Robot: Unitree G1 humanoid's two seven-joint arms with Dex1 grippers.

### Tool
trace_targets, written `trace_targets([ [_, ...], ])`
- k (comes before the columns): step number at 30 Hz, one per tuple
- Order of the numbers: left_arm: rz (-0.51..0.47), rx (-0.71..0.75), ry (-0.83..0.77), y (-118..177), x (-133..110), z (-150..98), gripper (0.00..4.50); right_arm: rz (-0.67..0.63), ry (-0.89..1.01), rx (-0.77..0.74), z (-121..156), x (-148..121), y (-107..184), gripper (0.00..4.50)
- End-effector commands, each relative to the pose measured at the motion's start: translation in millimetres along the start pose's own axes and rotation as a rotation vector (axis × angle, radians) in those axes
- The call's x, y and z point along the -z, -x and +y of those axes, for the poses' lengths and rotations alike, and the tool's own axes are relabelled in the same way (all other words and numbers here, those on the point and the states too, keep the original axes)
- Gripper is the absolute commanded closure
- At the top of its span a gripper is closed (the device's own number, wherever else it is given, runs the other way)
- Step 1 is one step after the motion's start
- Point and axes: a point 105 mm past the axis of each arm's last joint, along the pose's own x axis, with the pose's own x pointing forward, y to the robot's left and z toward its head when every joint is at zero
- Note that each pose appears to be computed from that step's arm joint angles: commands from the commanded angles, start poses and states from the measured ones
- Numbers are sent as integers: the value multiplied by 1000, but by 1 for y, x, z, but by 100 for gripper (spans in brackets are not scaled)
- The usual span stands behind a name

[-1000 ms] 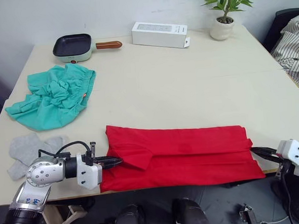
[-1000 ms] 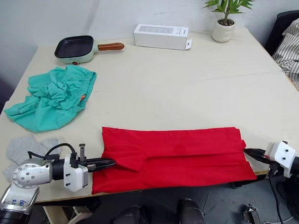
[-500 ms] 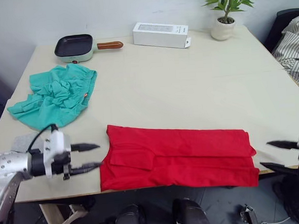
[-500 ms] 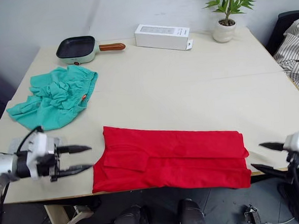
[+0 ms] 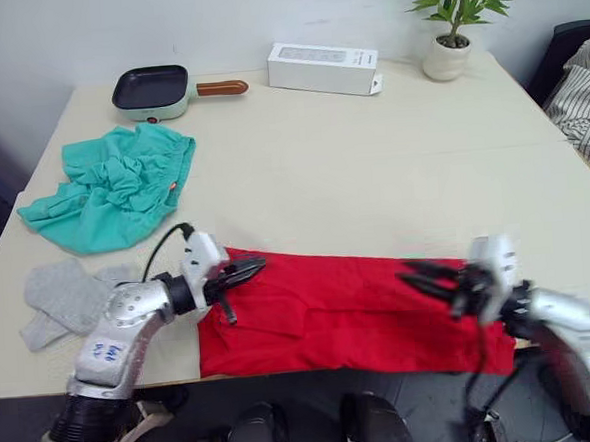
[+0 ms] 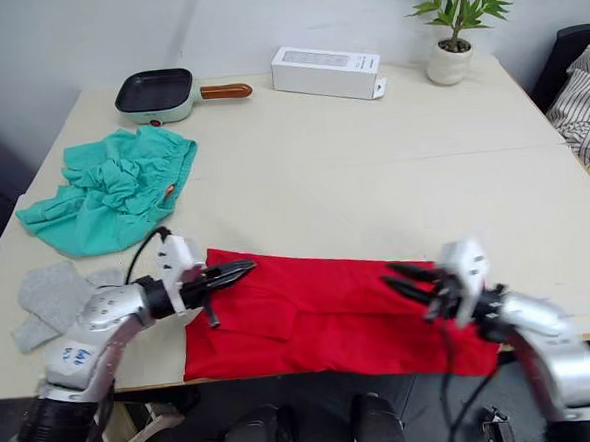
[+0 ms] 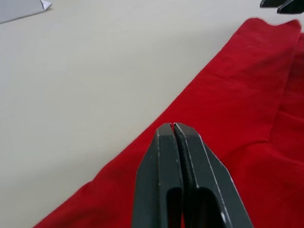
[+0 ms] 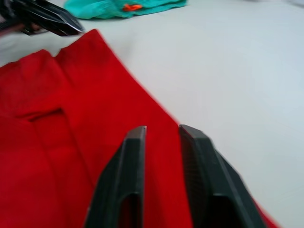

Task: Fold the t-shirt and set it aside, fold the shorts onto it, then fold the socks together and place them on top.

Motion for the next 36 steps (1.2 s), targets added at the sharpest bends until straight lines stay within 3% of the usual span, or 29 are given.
trace_targets([
  [1, 37, -117, -3, -3, 14, 11, 450, 22, 83, 42, 15, 10, -19, 449],
  [4, 141, -162, -39, -2, 35, 15, 450, 52, 88, 124, 13, 23, -23, 449],
  [7, 142, -228, 4, 1, 40, 21, 450, 79, 71, 288, -12, 38, -11, 449],
  [10, 147, -254, 15, 7, 42, 28, 450, 82, 13, 479, -45, 48, 23, 449],
  [16, 110, -296, 37, 14, 41, 44, 450, 129, 34, 625, -77, 62, 91, 449],
  [21, 76, -207, 28, 11, 40, 40, 450, 79, -16, 798, -102, 62, 130, 449],
  [25, -12, -109, 120, 15, 32, 31, 450, -44, -68, 736, -104, 39, 132, 449],
  [28, -60, 11, 118, 22, 20, 19, 450, -110, -117, 525, -99, 1, 117, 449],
  [29, -76, 59, 94, 25, 14, 14, 432, -73, -115, 433, -95, -6, 113, 450],
  [32, -147, 179, 26, 34, -9, 0, 365, 127, -57, 247, -98, -8, 117, 392],
  [34, -165, 256, -8, 40, -19, -9, 303, 196, -44, 204, -109, -8, 121, 325],
  [36, -173, 320, -72, 45, -26, -20, 242, 349, -37, 69, -109, 2, 123, 259],
])
